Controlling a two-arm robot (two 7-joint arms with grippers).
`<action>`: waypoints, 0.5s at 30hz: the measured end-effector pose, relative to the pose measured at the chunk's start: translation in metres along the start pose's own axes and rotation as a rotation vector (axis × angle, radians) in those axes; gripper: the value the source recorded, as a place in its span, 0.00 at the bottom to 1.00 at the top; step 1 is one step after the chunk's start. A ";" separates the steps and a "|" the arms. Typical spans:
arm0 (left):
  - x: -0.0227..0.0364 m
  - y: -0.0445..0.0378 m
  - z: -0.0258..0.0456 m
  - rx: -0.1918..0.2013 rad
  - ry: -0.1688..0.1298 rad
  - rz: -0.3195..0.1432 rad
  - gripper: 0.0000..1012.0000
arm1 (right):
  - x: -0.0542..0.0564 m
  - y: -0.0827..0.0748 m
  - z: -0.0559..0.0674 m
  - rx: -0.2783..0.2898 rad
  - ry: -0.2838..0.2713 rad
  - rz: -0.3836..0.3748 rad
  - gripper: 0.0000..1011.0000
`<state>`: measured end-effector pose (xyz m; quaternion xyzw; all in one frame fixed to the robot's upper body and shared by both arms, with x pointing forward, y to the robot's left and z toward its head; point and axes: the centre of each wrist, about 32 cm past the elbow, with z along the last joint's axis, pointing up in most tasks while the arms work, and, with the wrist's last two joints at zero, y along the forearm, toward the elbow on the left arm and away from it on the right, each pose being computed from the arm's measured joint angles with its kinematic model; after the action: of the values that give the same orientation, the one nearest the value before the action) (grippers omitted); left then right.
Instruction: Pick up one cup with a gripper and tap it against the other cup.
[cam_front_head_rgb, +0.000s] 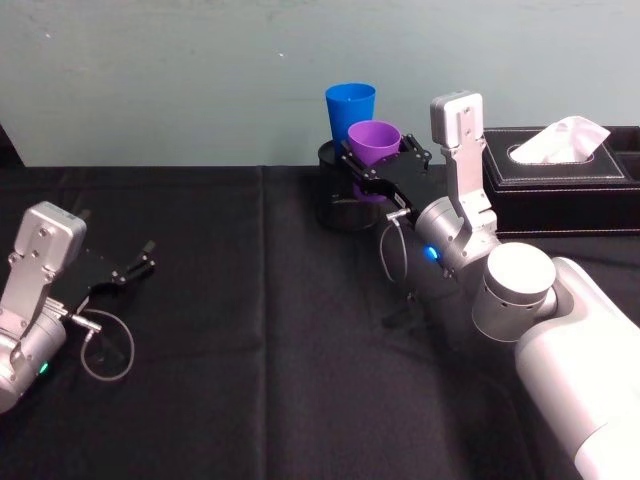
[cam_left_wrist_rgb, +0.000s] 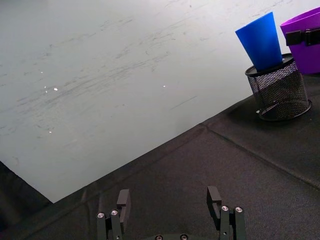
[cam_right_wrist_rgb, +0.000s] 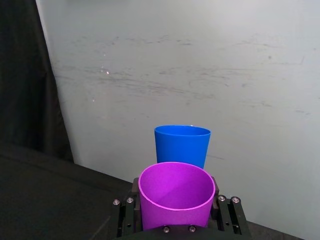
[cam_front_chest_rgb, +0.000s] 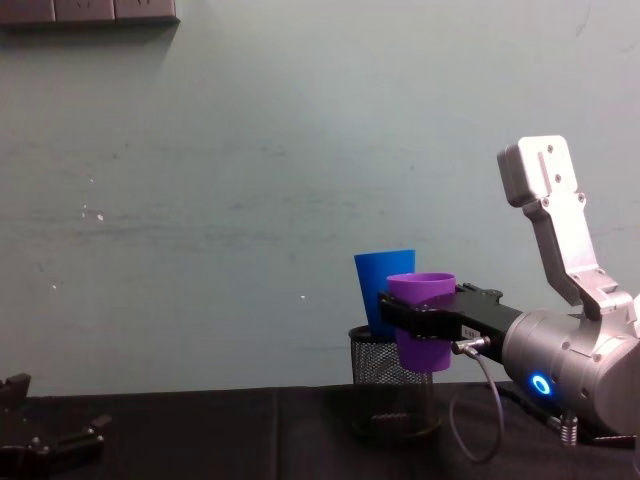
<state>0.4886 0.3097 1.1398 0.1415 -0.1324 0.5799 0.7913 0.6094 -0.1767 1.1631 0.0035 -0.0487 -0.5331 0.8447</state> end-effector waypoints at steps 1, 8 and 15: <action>0.0000 0.0000 0.0000 0.000 0.000 0.000 0.99 | 0.000 0.000 0.000 0.000 0.000 0.000 0.74; 0.0000 0.0000 0.0000 0.000 0.000 0.000 0.99 | 0.000 0.000 0.000 0.000 0.000 0.000 0.74; 0.0000 0.0000 0.0000 0.000 0.000 0.000 0.99 | 0.000 0.000 0.000 0.000 0.000 0.000 0.74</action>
<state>0.4886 0.3097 1.1398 0.1415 -0.1324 0.5799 0.7913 0.6094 -0.1767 1.1631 0.0035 -0.0487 -0.5331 0.8447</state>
